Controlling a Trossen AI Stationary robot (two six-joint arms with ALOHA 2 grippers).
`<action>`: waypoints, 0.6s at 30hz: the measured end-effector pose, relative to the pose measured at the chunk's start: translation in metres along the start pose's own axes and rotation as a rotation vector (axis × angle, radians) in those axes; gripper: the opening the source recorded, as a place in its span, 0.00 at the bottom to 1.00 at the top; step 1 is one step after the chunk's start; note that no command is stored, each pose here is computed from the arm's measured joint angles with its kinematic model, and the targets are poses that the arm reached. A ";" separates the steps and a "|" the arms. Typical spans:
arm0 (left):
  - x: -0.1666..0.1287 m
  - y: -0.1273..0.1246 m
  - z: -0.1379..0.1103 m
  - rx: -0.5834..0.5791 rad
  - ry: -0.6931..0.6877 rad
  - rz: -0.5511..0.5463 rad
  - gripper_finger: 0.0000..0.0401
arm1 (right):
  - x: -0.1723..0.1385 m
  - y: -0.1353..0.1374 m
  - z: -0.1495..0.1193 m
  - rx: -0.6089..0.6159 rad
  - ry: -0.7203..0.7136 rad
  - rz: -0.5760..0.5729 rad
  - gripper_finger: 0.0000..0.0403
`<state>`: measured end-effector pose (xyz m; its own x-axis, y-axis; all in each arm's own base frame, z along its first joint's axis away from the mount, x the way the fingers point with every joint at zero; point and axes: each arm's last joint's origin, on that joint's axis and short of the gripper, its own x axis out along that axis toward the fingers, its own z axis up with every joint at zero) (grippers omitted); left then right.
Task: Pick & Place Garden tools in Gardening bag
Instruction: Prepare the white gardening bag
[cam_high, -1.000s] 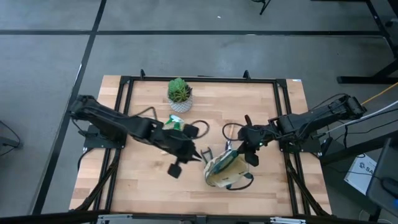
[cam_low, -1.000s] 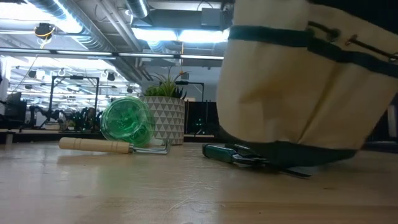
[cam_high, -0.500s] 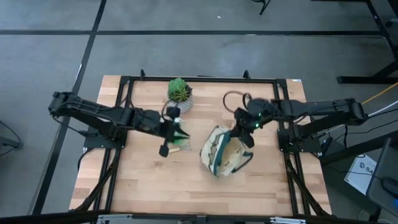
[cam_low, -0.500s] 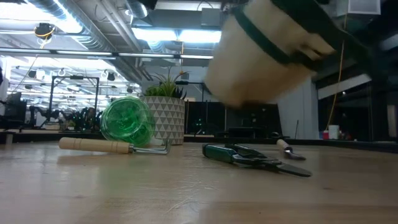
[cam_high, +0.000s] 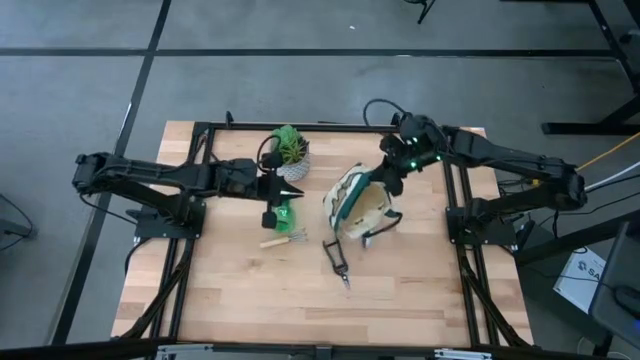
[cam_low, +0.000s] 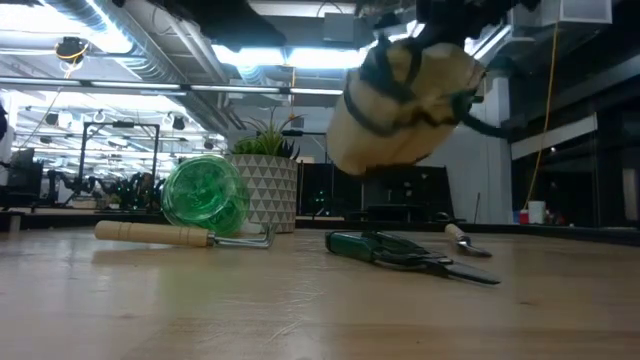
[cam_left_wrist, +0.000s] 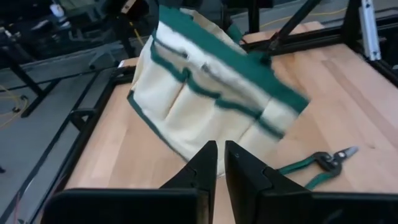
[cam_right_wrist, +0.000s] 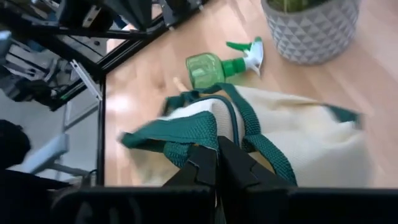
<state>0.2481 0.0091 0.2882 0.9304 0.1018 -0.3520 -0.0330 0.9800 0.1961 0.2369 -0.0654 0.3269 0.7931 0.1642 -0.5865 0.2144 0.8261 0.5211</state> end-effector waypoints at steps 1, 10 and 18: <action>0.003 0.001 -0.001 0.002 0.003 0.003 0.07 | 0.003 -0.005 0.002 0.017 0.013 0.010 0.01; 0.031 -0.001 -0.009 0.073 0.002 -0.024 0.08 | 0.042 -0.046 0.011 0.078 0.097 0.004 0.01; 0.047 -0.006 -0.011 0.088 -0.052 -0.117 0.12 | 0.070 -0.058 0.026 0.030 0.030 0.130 0.01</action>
<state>0.2884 0.0100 0.2602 0.9437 -0.0236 -0.3301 0.1071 0.9656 0.2370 0.2946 -0.1158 0.2720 0.7981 0.2851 -0.5309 0.1285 0.7803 0.6121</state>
